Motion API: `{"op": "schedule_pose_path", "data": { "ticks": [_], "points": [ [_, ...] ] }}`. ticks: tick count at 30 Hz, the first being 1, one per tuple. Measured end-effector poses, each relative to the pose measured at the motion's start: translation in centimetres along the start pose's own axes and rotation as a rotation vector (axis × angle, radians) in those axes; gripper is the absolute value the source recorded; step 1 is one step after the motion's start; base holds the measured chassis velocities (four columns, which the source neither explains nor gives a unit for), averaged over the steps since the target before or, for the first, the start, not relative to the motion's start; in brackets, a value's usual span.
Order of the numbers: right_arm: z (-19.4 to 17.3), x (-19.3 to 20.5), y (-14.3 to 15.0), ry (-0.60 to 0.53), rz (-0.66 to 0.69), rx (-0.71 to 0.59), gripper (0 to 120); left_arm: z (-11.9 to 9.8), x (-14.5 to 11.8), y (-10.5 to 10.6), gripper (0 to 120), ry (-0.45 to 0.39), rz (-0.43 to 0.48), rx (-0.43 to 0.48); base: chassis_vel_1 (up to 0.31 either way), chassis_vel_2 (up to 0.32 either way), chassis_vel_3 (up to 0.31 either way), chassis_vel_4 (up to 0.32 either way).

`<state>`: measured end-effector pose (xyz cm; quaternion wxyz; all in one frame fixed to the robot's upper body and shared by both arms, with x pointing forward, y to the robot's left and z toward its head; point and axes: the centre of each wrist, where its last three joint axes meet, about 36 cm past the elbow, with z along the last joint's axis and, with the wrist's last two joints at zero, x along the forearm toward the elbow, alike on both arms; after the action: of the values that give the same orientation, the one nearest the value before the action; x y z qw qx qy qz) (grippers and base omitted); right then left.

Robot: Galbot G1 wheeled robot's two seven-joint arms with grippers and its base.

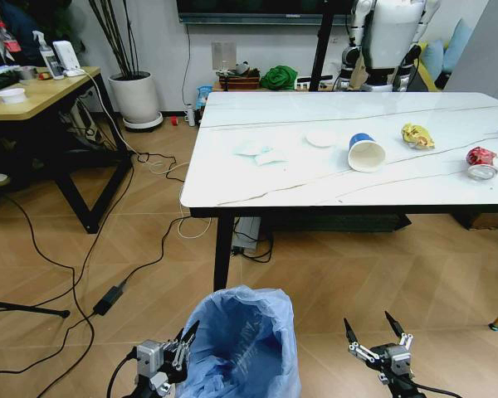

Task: Pick up the trash bin and place the trash from the table into it.

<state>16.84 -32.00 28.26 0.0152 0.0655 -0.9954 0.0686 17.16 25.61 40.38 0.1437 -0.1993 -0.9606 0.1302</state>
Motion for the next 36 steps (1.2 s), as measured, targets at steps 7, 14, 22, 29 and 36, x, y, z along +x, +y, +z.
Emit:
{"op": "schedule_pose_path", "data": {
  "ticks": [7, 14, 22, 29, 36],
  "points": [
    [0.08, -0.15, 0.04, 0.000, 0.000, -0.004, 100, 0.00, -0.07, -0.01, 0, -0.001, -0.007, 0.000, 0.000, 0.000, 0.000, 0.000],
    [0.16, -0.25, 0.09, -0.001, 0.000, -0.006, 100, 0.03, -0.16, 0.01, 0, -0.003, -0.010, -0.002, 0.000, 0.000, 0.000, 0.000],
    [0.15, -0.26, 0.11, 0.000, -0.001, -0.007, 100, -0.01, -0.20, 0.05, 0, -0.004, -0.010, -0.002, 0.000, 0.000, 0.000, 0.000],
    [0.10, -0.23, 0.10, -0.001, -0.002, -0.006, 100, -0.03, -0.23, 0.03, 0, -0.004, -0.007, -0.001, 0.000, 0.000, 0.000, 0.000],
    [0.06, -0.19, 0.09, -0.001, -0.002, -0.005, 100, -0.03, -0.24, 0.03, 0, -0.004, -0.005, -0.001, 0.000, 0.000, 0.000, 0.000]
  ]
}}
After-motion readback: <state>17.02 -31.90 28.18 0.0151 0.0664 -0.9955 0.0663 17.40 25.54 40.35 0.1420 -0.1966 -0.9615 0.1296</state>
